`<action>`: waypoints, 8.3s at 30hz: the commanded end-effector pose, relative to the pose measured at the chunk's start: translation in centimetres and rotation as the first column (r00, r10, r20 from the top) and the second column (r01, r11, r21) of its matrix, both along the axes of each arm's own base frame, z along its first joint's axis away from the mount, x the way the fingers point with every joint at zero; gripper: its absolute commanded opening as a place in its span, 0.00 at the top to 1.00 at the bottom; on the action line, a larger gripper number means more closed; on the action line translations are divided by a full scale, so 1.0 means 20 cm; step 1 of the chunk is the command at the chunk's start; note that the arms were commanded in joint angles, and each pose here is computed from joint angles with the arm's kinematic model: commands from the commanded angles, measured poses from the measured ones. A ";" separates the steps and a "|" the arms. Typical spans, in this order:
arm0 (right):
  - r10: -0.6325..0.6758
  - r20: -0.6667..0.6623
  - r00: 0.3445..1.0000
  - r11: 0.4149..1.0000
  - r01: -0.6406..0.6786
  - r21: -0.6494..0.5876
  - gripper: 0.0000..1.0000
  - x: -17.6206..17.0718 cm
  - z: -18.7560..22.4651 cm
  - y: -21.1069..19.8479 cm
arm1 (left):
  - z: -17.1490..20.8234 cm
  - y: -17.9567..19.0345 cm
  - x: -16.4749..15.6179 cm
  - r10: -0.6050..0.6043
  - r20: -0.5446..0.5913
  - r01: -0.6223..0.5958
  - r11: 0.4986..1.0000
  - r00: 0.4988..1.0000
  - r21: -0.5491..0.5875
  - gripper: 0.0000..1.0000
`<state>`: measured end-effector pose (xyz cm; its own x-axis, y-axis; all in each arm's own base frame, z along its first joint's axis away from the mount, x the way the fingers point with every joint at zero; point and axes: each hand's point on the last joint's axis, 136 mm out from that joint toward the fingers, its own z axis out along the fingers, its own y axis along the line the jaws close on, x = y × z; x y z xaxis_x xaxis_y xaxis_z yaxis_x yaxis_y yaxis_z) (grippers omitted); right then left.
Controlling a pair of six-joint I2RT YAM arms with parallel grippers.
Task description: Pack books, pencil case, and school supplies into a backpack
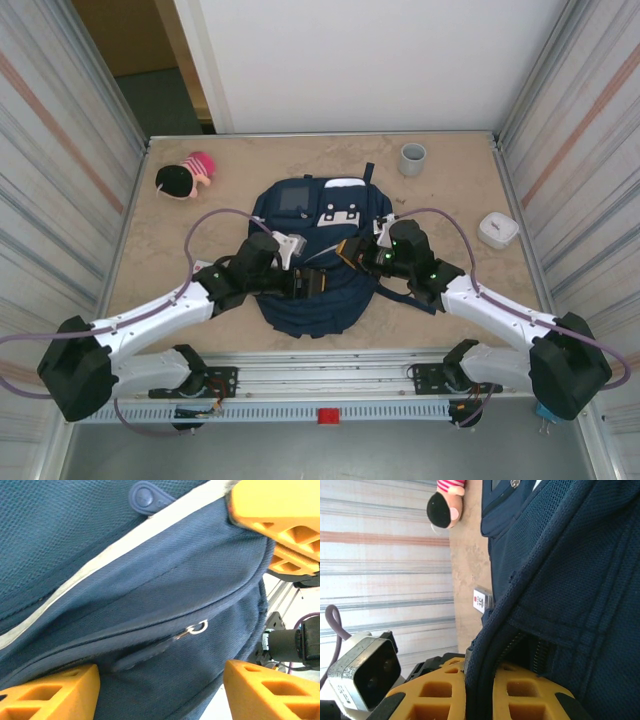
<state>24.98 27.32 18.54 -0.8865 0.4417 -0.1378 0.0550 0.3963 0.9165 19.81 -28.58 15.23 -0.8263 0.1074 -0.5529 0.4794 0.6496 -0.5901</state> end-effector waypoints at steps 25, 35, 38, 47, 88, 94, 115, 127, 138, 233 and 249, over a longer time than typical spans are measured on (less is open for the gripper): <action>0.024 0.144 0.989 0.999 -0.020 -0.026 0.95 0.03 0.18 -0.07 | 0.03 0.18 0.13 0.125 0.217 -0.181 0.948 0.968 0.262 0.98; -0.001 0.090 0.996 0.995 0.009 -0.095 0.95 0.12 0.09 -0.33 | -0.14 0.51 0.10 0.262 0.195 -0.311 0.904 0.945 0.294 1.00; -0.011 0.121 0.993 0.991 0.027 -0.129 0.86 0.13 0.10 -0.39 | -0.14 0.55 0.12 0.281 0.183 -0.321 0.912 0.942 0.255 1.00; 0.211 0.575 0.791 0.917 0.044 -0.397 0.33 0.05 0.36 -0.37 | 0.14 0.31 0.09 0.048 0.290 -0.059 0.998 0.956 0.030 1.00; 0.846 0.533 0.021 0.508 -0.335 -0.793 1.00 -0.29 0.11 0.31 | -0.01 0.61 0.41 0.293 0.249 -0.328 0.938 0.923 0.110 0.97; 0.844 0.516 0.150 0.536 -0.288 -0.794 1.00 -0.14 0.08 0.31 | -0.05 0.56 0.47 0.300 0.175 -0.324 0.938 0.938 0.126 0.86; 0.563 0.598 0.570 0.798 -0.186 -0.574 0.36 0.02 0.43 0.27 | -0.12 1.38 0.31 0.970 -0.129 -0.890 0.242 0.208 0.388 0.01; 0.490 0.572 0.657 0.843 -0.191 -0.502 0.36 0.02 0.37 0.32 | -0.43 1.46 0.28 0.934 -0.322 -0.813 0.064 -0.156 0.579 0.01; 0.508 0.555 0.659 0.827 -0.194 -0.528 0.36 0.03 0.32 0.35 | -0.52 1.48 0.39 0.921 -0.318 -0.749 0.046 -0.224 0.661 0.06; 0.537 0.429 0.727 0.843 -0.483 -0.237 0.40 -0.05 0.07 0.81 | -0.43 1.37 0.39 0.791 -0.566 -0.821 0.154 -0.232 0.550 0.52; 0.485 0.377 0.789 0.843 -0.537 0.040 0.47 0.04 -0.18 1.16 | -0.14 1.11 0.28 0.733 -0.674 -0.892 0.241 -0.091 0.382 0.54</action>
